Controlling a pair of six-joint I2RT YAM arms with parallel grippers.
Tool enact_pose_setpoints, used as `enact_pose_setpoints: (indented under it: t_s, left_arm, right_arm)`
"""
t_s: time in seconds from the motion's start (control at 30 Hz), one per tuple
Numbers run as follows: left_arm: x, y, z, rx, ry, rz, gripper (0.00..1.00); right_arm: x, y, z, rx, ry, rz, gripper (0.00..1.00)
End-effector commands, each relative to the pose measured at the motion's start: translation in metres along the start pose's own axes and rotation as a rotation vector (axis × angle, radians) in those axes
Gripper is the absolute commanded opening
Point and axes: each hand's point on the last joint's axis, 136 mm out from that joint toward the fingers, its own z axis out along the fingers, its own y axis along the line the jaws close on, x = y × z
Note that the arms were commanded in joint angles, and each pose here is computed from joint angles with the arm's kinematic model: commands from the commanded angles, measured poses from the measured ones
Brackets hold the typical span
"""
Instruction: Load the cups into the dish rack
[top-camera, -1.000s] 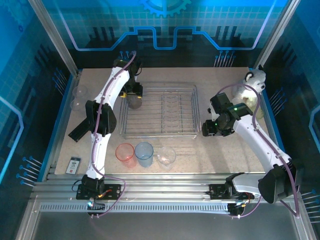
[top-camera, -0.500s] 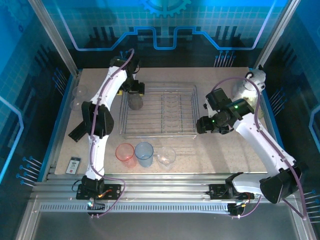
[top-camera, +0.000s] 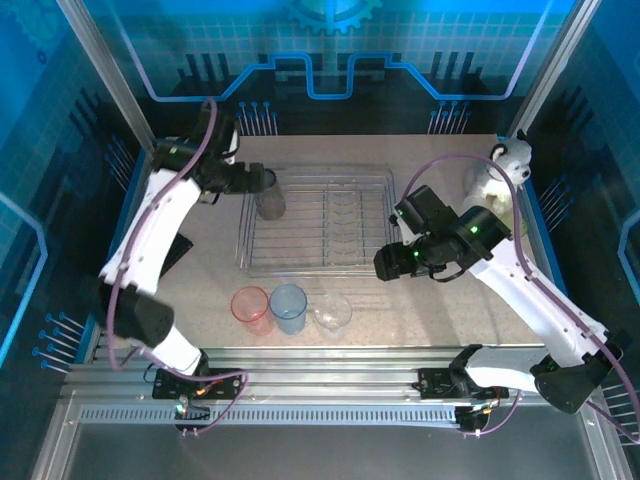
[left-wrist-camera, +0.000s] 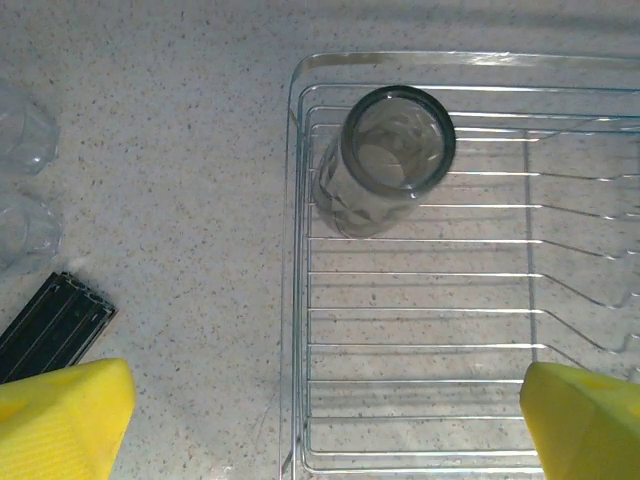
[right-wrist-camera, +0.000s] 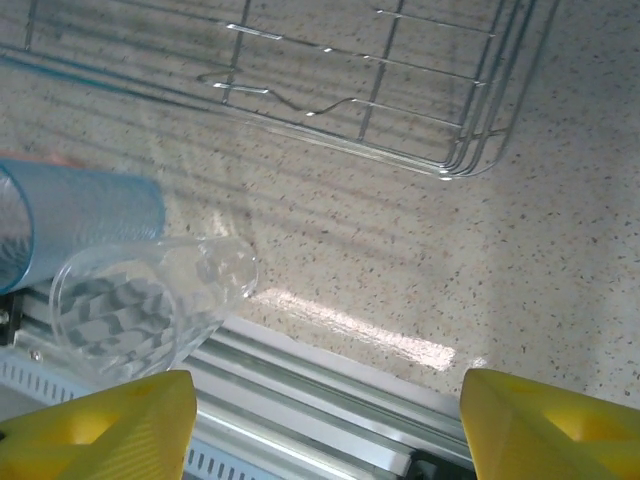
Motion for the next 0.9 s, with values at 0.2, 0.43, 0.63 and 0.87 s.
enact_pose_setpoints:
  t_s: [0.2, 0.43, 0.63, 0.87]
  left_arm:
    - [0.043, -0.023, -0.066, 0.346, -0.328, 0.066, 0.99]
    - [0.087, -0.030, -0.093, 0.535, -0.489, 0.038, 0.99]
    - [0.122, -0.032, -0.101, 0.626, -0.525, 0.066, 0.99]
    - [0.142, -0.036, -0.109, 0.703, -0.562, 0.083, 0.99]
  right_arm:
    - [0.026, 0.034, 0.005, -0.012, 0.057, -0.051, 0.72]
    - [0.047, 0.056, 0.033, 0.010, 0.124, -0.126, 0.68]
    - [0.060, 0.068, 0.061, 0.039, 0.170, -0.167, 0.65]
    - [0.060, 0.079, 0.088, 0.033, 0.186, -0.174, 0.62]
